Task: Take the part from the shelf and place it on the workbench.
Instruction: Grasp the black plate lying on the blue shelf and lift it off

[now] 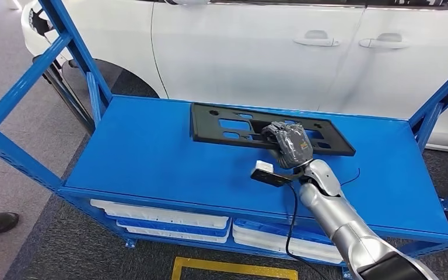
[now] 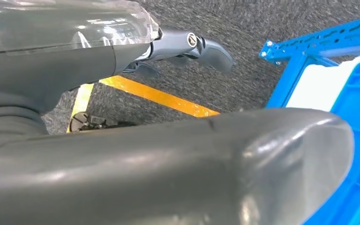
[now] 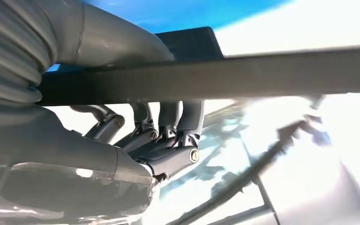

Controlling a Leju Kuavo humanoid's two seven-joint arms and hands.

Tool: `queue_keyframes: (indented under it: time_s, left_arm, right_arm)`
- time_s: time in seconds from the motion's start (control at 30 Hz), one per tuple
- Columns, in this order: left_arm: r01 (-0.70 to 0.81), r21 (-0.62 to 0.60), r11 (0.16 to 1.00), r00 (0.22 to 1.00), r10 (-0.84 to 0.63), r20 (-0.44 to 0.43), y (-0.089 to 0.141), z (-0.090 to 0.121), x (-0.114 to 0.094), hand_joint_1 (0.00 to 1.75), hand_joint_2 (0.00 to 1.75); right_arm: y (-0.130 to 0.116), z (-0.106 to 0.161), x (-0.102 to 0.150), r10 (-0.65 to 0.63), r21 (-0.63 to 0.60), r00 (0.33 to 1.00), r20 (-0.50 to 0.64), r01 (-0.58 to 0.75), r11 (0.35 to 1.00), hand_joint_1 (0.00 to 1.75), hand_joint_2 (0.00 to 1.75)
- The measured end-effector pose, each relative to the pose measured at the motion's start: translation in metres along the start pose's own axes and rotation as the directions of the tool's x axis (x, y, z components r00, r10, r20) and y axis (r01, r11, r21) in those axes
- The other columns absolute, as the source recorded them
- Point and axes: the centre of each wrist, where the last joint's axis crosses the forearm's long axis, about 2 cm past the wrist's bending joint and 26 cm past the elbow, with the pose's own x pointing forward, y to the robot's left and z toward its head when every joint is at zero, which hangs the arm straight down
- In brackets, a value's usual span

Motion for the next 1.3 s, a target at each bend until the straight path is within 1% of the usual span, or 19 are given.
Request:
queue_keyframes:
  time_s: [0.03,0.07,0.1,0.13,0.17,0.2,0.27,0.4,0.47,0.53,0.6,0.67,0.77,0.9,1.07,1.3]
  left_arm:
    - [0.001,0.001,1.000,1.000,-0.001,-0.002,0.000,0.000,0.000,0.00,0.00]
    - [0.002,0.002,1.000,1.000,-0.002,-0.002,0.000,-0.001,0.001,0.00,0.00]
    - [0.003,0.002,1.000,1.000,-0.003,-0.002,0.001,-0.001,0.001,0.00,0.00]
    - [0.004,0.003,1.000,1.000,-0.004,-0.002,0.001,-0.001,0.001,0.00,0.00]
    - [0.004,0.004,1.000,1.000,-0.004,-0.001,0.001,-0.001,0.001,0.00,0.00]
    - [0.003,0.005,1.000,1.000,-0.003,-0.001,0.001,-0.001,0.001,0.00,0.00]
    - [0.002,0.006,1.000,1.000,-0.002,0.001,0.001,-0.001,0.001,0.00,0.00]
    - [0.007,0.007,1.000,1.000,-0.007,0.007,0.003,-0.002,0.002,0.00,0.00]
    - [0.009,0.006,1.000,1.000,-0.009,0.013,0.004,-0.002,0.002,0.00,0.00]
    - [0.008,0.001,1.000,1.000,-0.008,0.024,0.004,-0.002,0.002,0.00,0.00]
    - [0.001,-0.006,1.000,0.999,0.000,0.038,0.003,-0.002,0.002,0.00,0.00]
    - [-0.007,-0.011,1.000,0.999,0.008,0.048,0.003,-0.002,0.002,0.00,0.00]
    - [-0.021,-0.013,1.000,0.998,0.022,0.055,0.003,-0.002,0.002,0.00,0.00]
    - [-0.030,-0.017,0.999,0.998,0.031,0.058,0.003,-0.001,0.001,0.00,0.00]
    - [-0.030,-0.012,0.999,0.998,0.031,0.058,0.004,-0.001,0.001,0.00,0.00]
    - [-0.033,-0.002,0.999,0.997,0.033,0.072,0.005,-0.001,0.001,0.00,0.00]
  right_arm:
    - [-0.005,0.003,0.002,-0.128,-0.028,0.991,0.038,0.129,0.991,1.75,1.75]
    - [-0.012,0.005,0.006,-0.256,-0.054,0.963,0.084,0.261,0.964,1.75,1.75]
    - [-0.021,0.006,0.012,-0.380,-0.072,0.915,0.135,0.391,0.917,1.75,1.75]
    - [-0.030,0.008,0.019,-0.492,-0.076,0.850,0.188,0.511,0.856,1.75,1.75]
    - [-0.038,0.010,0.027,-0.571,-0.066,0.788,0.229,0.598,0.799,1.75,1.75]
    - [-0.044,0.014,0.035,-0.624,-0.052,0.735,0.267,0.657,0.752,1.75,1.75]
    - [-0.052,0.020,0.050,-0.665,-0.037,0.673,0.325,0.711,0.702,1.75,1.75]
    - [-0.060,0.021,0.074,-0.684,-0.074,0.611,0.399,0.764,0.641,1.75,1.75]
    - [-0.060,0.021,0.083,-0.708,-0.083,0.568,0.420,0.801,0.593,1.75,1.75]
    - [-0.063,0.022,0.092,-0.743,-0.061,0.496,0.449,0.847,0.528,1.75,1.75]
    - [-0.073,0.022,0.101,-0.763,-0.018,0.413,0.497,0.884,0.467,1.75,1.75]
    - [-0.084,0.021,0.109,-0.763,0.026,0.346,0.546,0.903,0.429,1.75,1.75]
    - [-0.095,0.021,0.120,-0.753,0.078,0.291,0.591,0.908,0.412,1.75,1.75]
    - [-0.105,0.025,0.134,-0.739,0.147,0.244,0.627,0.895,0.420,1.75,1.75]
    - [-0.109,0.028,0.148,-0.730,0.186,0.215,0.649,0.885,0.426,1.75,1.75]
    - [-0.117,0.020,0.158,-0.701,0.195,0.190,0.688,0.881,0.430,1.75,1.75]
